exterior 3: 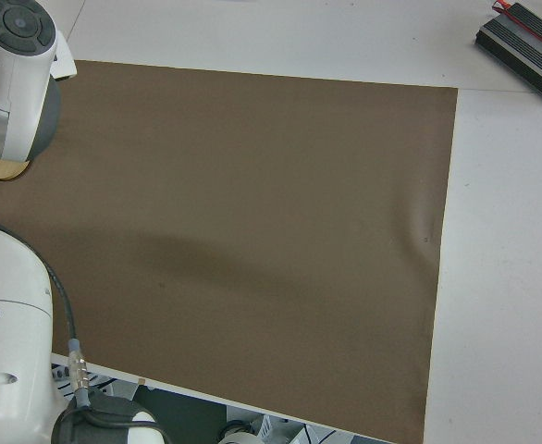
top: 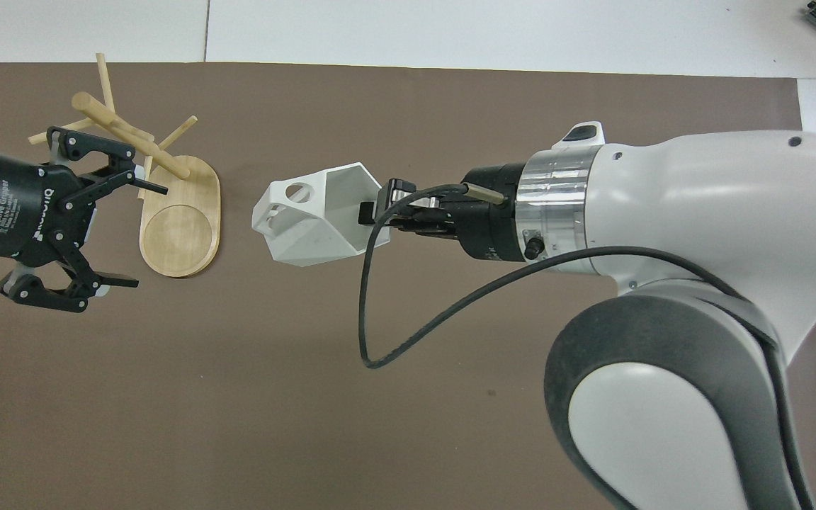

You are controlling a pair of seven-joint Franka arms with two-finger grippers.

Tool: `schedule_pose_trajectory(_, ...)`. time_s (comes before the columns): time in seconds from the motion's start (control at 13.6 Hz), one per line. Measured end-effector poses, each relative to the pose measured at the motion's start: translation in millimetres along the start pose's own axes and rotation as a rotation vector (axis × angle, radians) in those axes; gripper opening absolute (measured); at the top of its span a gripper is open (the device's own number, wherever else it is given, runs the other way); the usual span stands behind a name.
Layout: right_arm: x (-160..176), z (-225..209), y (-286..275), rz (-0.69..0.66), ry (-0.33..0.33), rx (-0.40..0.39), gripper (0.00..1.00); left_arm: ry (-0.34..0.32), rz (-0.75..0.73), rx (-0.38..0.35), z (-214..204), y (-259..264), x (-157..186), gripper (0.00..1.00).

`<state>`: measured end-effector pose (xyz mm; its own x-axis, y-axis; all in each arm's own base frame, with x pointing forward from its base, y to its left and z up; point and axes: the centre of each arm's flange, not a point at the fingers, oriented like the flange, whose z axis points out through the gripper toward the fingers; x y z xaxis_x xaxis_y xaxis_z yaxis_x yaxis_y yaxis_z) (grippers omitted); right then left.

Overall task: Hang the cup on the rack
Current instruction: 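Carry the cup toward the mug tree while the left gripper approaches, then grasp the cup with the left gripper while the right gripper holds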

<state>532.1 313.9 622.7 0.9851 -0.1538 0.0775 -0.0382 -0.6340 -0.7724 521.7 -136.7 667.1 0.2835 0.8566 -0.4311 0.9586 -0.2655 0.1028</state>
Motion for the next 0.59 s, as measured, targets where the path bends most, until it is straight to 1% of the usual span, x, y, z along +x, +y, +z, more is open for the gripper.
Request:
schedule_pose_trajectory(0.22,-13,13,-7,-0.016,0.012,0.006,0.05,-0.024,-0.091,0.016,8,0,-12,1.00)
schedule_pose_trajectory(0.59,-13,11,-7,-0.008,0.017,0.013,0.05,-0.064,-0.212,0.048,22,-1,-31,1.00)
